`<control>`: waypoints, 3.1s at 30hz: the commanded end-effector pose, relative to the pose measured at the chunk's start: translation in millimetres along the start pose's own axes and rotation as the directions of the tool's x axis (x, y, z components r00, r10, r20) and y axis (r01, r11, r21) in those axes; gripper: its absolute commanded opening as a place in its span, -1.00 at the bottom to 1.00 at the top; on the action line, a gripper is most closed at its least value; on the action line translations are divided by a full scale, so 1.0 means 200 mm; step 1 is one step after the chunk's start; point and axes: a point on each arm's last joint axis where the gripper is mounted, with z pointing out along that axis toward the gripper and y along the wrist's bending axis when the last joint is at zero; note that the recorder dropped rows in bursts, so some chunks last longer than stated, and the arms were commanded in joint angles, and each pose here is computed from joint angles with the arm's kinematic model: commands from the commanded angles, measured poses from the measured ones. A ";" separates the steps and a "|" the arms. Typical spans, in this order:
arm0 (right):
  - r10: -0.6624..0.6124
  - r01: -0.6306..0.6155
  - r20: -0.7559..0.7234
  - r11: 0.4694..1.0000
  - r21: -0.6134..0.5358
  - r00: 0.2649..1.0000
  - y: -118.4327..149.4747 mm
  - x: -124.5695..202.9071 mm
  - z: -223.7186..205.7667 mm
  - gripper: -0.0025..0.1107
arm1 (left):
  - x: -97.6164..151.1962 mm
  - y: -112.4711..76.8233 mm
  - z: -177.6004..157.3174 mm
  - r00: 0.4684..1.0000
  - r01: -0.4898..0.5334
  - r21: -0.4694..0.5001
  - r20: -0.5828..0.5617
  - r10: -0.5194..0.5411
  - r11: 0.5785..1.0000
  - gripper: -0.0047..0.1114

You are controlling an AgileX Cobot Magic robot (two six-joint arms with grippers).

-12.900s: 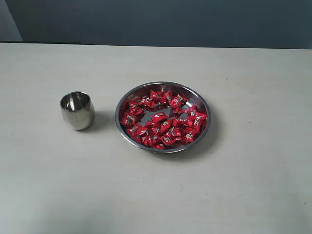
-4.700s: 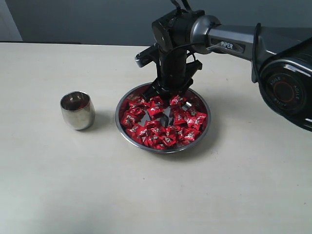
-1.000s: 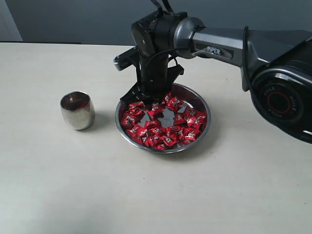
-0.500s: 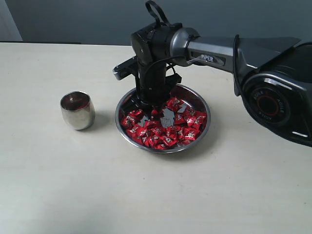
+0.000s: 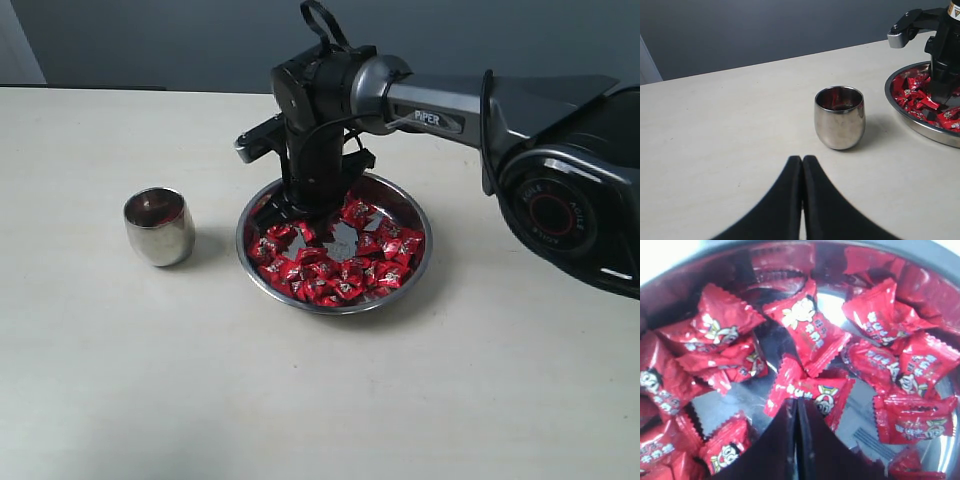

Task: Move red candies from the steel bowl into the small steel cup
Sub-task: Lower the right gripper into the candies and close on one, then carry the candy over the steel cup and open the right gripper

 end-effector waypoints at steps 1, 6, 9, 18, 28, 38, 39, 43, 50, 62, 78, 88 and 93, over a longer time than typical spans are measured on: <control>-0.030 0.030 0.003 0.999 0.015 1.000 -0.02 0.00 -0.04 -0.93 | -0.01 0.00 0.00 1.000 0.006 0.004 0.015 -0.006 1.000 -0.91; -0.042 0.042 0.009 0.999 0.016 0.999 -0.02 0.00 -0.04 -0.45 | -0.01 0.00 0.00 1.000 0.006 0.004 0.015 -0.006 1.000 -0.91; -0.047 0.047 0.013 0.999 0.025 0.999 -0.02 0.00 -0.04 -0.11 | -0.01 0.00 0.00 1.000 0.006 0.004 0.015 -0.006 1.000 -0.91; -0.043 0.040 0.030 0.994 0.097 0.999 -0.06 -0.01 -0.04 -0.07 | -0.01 0.00 0.00 1.000 0.006 0.004 0.015 -0.006 1.000 -0.91; -0.021 0.021 0.005 0.998 0.055 1.000 -0.03 0.00 0.02 -0.16 | -0.01 0.00 0.00 1.000 0.006 0.004 0.015 -0.006 1.000 -0.91; -0.010 0.010 0.002 0.999 0.053 1.000 -0.03 0.00 0.02 -0.81 | -0.01 0.00 0.00 1.000 0.006 0.004 0.015 -0.006 1.000 -0.91; -0.005 0.005 0.003 0.999 0.053 1.000 -0.03 0.00 0.02 -0.90 | -0.01 0.00 0.00 1.000 0.006 0.004 0.015 -0.006 1.000 -0.91; 0.008 -0.008 0.010 0.999 0.050 1.000 -0.03 0.00 0.00 -0.97 | -0.01 0.00 0.00 1.000 0.006 0.004 0.015 -0.006 1.000 -0.91; -0.011 0.005 0.120 0.999 0.045 0.993 0.02 -0.04 -0.18 -0.97 | -0.01 0.00 0.00 1.000 0.006 0.004 0.015 -0.006 1.000 -0.91; -0.061 0.128 0.367 0.979 -0.159 0.928 0.30 -0.10 -0.44 -0.97 | -0.01 0.00 0.00 1.000 0.006 0.004 0.015 -0.006 1.000 -0.91; -0.013 0.195 0.537 0.939 -0.284 0.844 0.45 -0.16 -0.50 -0.97 | -0.01 0.00 0.00 1.000 0.006 0.004 0.015 -0.006 1.000 -0.91; -0.039 0.219 0.545 0.938 -0.269 0.838 0.45 -0.16 -0.50 -0.72 | -0.01 0.00 0.00 1.000 0.006 0.004 0.015 -0.006 1.000 -0.91; -0.038 0.218 0.546 0.938 -0.268 0.837 0.45 -0.16 -0.50 -0.28 | -0.01 0.00 0.00 1.000 0.006 0.004 0.015 -0.006 1.000 -0.91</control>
